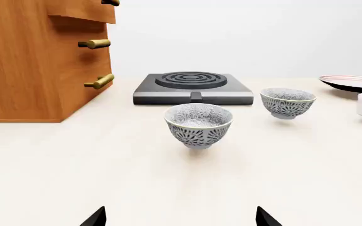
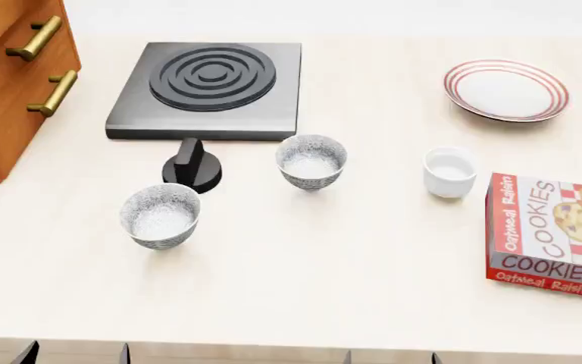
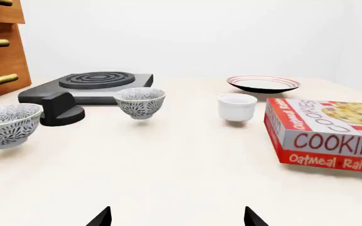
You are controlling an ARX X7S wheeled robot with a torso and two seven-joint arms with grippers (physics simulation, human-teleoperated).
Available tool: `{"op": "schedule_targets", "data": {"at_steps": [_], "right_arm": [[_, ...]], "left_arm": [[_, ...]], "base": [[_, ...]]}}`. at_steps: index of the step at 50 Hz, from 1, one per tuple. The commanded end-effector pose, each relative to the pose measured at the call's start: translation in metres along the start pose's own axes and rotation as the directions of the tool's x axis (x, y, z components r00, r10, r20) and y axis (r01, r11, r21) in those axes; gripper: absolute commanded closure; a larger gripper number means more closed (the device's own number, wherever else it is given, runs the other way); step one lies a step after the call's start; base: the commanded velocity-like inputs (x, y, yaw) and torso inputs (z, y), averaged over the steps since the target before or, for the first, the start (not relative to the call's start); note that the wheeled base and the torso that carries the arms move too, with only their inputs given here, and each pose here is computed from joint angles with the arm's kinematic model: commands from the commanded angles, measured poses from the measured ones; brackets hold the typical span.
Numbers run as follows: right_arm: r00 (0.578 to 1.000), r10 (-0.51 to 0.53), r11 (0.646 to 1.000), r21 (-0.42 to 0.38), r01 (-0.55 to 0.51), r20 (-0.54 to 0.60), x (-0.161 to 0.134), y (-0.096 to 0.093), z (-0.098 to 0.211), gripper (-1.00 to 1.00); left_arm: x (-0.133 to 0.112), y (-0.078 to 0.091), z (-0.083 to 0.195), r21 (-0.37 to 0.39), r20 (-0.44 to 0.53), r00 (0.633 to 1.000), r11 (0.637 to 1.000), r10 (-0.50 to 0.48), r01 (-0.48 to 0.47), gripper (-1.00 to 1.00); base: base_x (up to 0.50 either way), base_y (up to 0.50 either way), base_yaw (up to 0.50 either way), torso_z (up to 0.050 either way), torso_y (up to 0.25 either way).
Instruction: Pick the akita bowl next to the ramekin and place it on the plate.
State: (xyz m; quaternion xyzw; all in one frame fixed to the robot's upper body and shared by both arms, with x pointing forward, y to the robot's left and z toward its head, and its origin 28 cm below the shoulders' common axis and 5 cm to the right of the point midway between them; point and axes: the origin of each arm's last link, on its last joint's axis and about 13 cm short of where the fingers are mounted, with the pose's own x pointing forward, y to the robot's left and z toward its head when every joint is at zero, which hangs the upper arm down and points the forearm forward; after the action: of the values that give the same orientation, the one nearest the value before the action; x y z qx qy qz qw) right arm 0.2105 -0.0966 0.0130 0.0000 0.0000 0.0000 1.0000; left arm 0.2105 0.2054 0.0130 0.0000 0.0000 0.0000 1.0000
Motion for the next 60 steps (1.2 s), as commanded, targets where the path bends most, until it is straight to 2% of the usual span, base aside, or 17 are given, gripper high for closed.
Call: {"op": "schedule_targets", "data": {"at_steps": [1, 18, 27, 33, 38, 44, 60], "right_arm": [[1.000, 0.001, 1.000, 0.014, -0.001, 0.000, -0.001, 0.000, 0.000, -1.00], [1.000, -0.003, 1.000, 0.014, 0.003, -0.005, -0.001, 0.000, 0.000, -1.00], [1.000, -0.010, 1.000, 0.020, 0.010, 0.013, -0.001, -0.001, 0.003, -1.00], [1.000, -0.021, 1.000, 0.017, 0.021, 0.017, -0.001, -0.001, 0.003, -1.00], [1.000, -0.020, 1.000, 0.007, 0.020, 0.020, -0.001, -0.001, 0.005, -1.00], [0.999, -0.043, 0.999, 0.022, 0.043, 0.030, -0.002, -0.003, 0.012, -1.00], [0.998, -0.035, 0.999, -0.019, 0.036, 0.049, -0.007, -0.002, 0.030, -1.00]], "left_arm": [[0.000, 0.000, -0.002, 0.002, -0.006, 1.000, 1.000, -0.008, 0.008, -1.00], [-0.002, -0.001, -0.002, 0.044, 0.007, 1.000, 0.999, -0.008, 0.008, -1.00], [-0.004, 0.000, -0.002, 0.040, 0.065, 0.997, 0.999, -0.038, 0.036, -1.00], [-0.003, 0.002, -0.002, 0.025, 0.061, 0.998, 0.999, -0.034, 0.032, -1.00], [-0.004, 0.004, 0.001, 0.027, 0.082, 0.997, 1.000, -0.006, 0.004, -1.00], [-0.008, 0.001, 0.008, 0.032, 0.099, 0.995, 0.999, -0.023, 0.020, -1.00], [-0.011, 0.004, 0.028, 0.010, 0.118, 0.993, 1.000, -0.012, 0.011, -1.00]], "base": [[0.00, 0.00, 0.00, 0.000, 0.000], [0.00, 0.00, 0.00, 0.000, 0.000], [0.00, 0.00, 0.00, 0.000, 0.000], [0.00, 0.00, 0.00, 0.000, 0.000], [0.00, 0.00, 0.00, 0.000, 0.000], [0.00, 0.00, 0.00, 0.000, 0.000], [0.00, 0.00, 0.00, 0.000, 0.000]]}}
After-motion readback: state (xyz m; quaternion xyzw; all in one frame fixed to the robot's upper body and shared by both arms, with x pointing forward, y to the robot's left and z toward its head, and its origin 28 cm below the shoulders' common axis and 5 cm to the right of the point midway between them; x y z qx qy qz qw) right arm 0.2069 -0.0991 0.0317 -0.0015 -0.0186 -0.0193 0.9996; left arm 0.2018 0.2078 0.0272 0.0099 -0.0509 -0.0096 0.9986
